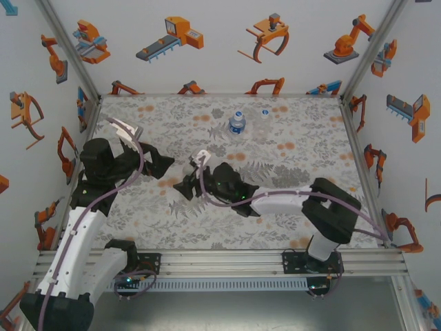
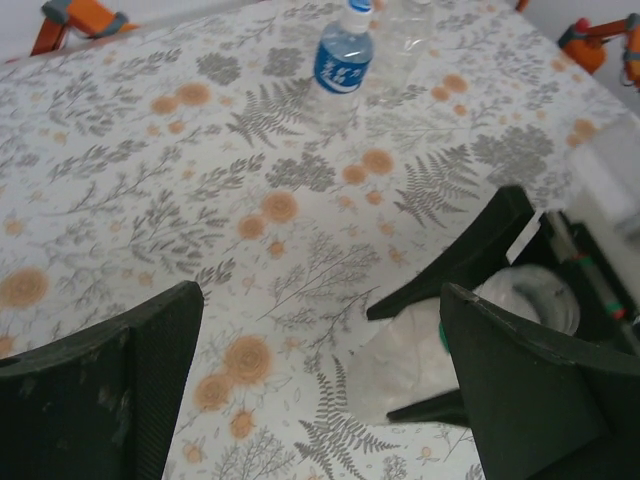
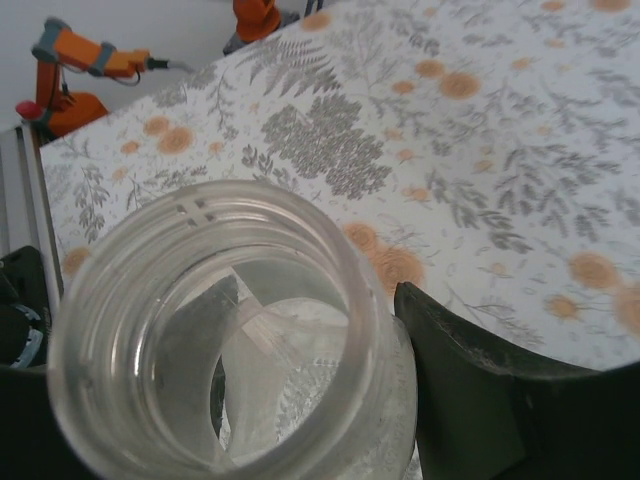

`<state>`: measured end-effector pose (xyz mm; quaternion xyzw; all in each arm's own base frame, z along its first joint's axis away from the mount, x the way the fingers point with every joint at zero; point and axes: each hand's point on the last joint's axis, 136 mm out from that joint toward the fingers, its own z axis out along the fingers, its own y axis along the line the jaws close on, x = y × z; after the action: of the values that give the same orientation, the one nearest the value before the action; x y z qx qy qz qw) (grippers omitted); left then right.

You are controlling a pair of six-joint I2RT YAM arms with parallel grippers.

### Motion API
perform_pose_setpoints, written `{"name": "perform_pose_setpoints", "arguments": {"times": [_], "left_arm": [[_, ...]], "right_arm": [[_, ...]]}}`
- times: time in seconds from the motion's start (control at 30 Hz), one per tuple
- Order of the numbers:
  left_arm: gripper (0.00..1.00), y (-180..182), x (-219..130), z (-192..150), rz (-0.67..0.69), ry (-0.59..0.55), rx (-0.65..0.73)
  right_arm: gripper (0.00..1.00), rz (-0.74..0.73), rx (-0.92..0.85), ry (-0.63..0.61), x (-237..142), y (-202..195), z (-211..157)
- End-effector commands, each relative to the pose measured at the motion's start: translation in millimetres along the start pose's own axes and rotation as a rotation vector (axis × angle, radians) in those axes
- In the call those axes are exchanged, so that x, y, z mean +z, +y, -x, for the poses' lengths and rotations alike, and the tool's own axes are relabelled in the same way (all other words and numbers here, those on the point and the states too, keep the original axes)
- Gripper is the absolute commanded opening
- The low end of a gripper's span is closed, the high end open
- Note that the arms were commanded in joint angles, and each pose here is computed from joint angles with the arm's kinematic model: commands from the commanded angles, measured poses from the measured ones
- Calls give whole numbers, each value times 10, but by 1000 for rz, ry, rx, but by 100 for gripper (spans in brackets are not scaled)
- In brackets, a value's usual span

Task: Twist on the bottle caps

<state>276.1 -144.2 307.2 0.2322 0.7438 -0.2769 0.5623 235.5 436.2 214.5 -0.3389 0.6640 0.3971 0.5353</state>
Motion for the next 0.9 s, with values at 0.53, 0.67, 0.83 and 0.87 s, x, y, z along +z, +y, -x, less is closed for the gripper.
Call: {"name": "perform_pose_setpoints", "arguments": {"times": [0.53, 0.67, 0.83, 0.87], "left_arm": [[89, -1735, 22, -5, -867, -61, 271], [89, -1816, 89, 6, -883, -62, 271], [89, -2033, 124, 6, -960, -63, 252], [89, -2083, 118, 12, -975, -65, 249]], "right_arm": [[25, 245, -28, -144, -1413, 31, 1275], [25, 393, -53, -144, -1553, 322, 1459], [24, 458, -56, -199, -1627, 443, 1671], [24, 461, -59, -210, -1632, 451, 1701]]}}
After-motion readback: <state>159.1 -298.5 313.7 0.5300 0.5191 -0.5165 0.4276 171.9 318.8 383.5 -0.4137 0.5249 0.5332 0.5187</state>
